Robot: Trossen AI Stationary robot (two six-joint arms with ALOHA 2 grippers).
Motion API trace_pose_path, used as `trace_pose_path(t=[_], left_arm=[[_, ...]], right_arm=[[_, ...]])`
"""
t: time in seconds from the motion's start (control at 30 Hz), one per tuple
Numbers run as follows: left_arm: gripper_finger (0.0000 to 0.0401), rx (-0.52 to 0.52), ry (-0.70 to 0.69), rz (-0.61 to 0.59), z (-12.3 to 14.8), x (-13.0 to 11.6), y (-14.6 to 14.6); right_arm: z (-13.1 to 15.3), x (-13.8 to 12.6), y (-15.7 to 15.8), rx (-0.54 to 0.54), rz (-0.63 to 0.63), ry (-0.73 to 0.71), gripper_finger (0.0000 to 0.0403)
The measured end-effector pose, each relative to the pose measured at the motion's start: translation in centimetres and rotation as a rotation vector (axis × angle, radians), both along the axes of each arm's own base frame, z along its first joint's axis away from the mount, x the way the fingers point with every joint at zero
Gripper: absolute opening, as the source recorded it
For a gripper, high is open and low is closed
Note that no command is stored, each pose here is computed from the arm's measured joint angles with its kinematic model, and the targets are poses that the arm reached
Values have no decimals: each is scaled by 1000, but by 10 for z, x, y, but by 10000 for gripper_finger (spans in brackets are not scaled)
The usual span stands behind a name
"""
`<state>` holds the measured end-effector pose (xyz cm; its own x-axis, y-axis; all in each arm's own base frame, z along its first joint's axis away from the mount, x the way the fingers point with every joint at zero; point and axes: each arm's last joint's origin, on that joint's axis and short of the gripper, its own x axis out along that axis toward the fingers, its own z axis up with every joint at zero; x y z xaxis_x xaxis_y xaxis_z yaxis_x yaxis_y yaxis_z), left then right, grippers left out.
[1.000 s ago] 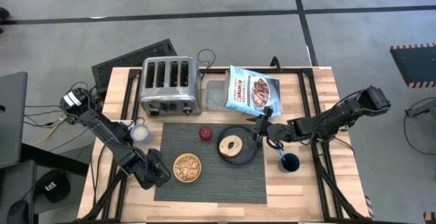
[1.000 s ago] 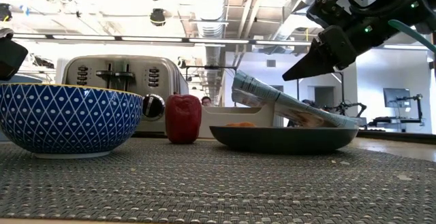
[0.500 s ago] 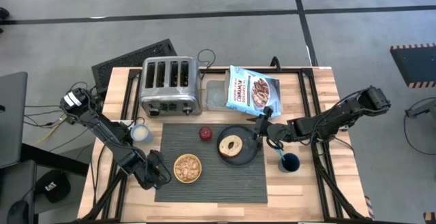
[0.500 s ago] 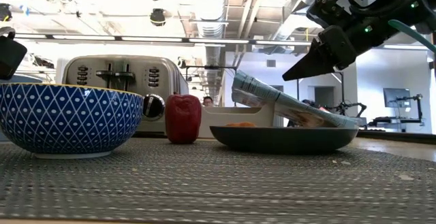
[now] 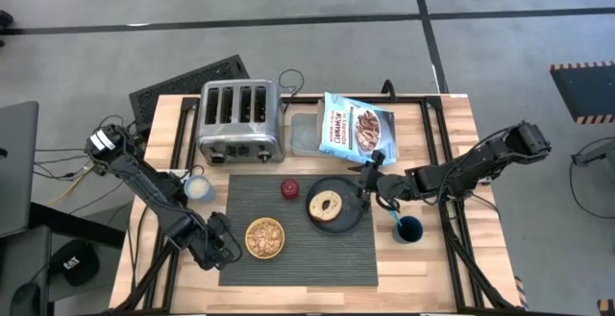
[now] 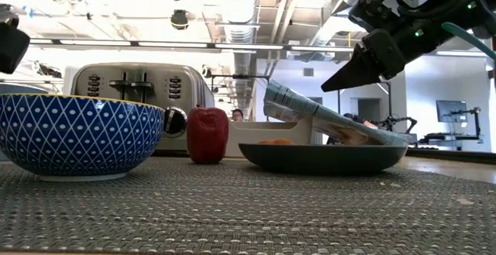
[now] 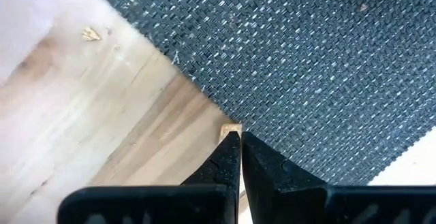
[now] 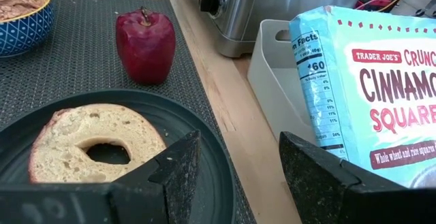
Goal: Arrange a breakfast setting
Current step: Put the piece of cereal into the yellow patterned bowl
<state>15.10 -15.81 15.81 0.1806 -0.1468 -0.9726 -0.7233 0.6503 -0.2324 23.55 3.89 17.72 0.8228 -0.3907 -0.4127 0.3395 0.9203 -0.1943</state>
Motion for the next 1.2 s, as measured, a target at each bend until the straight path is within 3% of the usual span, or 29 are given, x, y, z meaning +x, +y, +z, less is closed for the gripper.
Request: trace_pose_path(t=[0.43,0.77,0.87,1.2], left_arm=[[7,-21,-6,10,10,4,-4],[134,25,-40,-91,4,0,-3],[156,33,-67,-139,4,-2,-7],[146,135,-69,-209,-10,-9,-17]], right_arm=[[0,0,0,2,-1,-1,228],[0,0,0,2,0,0,228],[0,0,0,2,0,0,228],[0,0,-1,0,-4,1,228]])
